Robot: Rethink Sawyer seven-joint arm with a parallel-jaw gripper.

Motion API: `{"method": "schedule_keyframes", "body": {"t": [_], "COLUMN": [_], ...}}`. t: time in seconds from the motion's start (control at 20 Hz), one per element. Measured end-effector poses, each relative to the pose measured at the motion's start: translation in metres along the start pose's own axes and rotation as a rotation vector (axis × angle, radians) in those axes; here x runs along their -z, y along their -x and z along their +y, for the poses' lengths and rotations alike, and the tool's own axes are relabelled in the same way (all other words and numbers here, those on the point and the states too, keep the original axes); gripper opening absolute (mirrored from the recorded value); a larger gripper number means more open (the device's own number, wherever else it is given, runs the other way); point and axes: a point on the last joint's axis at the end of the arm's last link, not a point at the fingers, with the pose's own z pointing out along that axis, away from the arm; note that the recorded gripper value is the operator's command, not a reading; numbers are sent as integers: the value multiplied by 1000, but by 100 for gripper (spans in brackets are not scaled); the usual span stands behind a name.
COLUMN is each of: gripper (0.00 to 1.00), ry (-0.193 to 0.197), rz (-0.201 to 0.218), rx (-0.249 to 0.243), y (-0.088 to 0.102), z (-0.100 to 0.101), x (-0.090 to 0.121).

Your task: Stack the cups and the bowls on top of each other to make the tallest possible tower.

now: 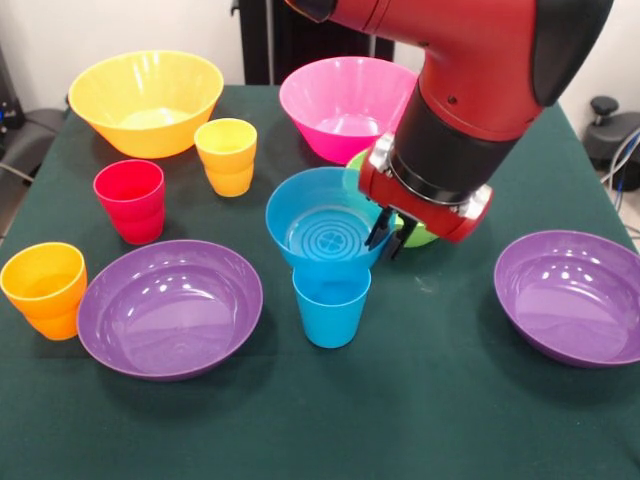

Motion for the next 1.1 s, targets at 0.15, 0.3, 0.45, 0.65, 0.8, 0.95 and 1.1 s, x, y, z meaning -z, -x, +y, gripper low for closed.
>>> {"method": "schedule_keyframes", "body": {"t": [0.15,0.3,0.45,0.65,0.8,0.95,1.1], "gripper": [0,0,0,0,0,0,0], "ry": [0,0,0,-1,-1,-1,-1], "rz": [-2,-6,-6,-6,-5,-6,-6], "rx": [3,5,7,7,8,7,7], "y": [1,3,3,3,3,3,3], "z": [2,5,6,6,6,6,6], "x": [-3,-5,-8,-8,-9,-8,-8]}}
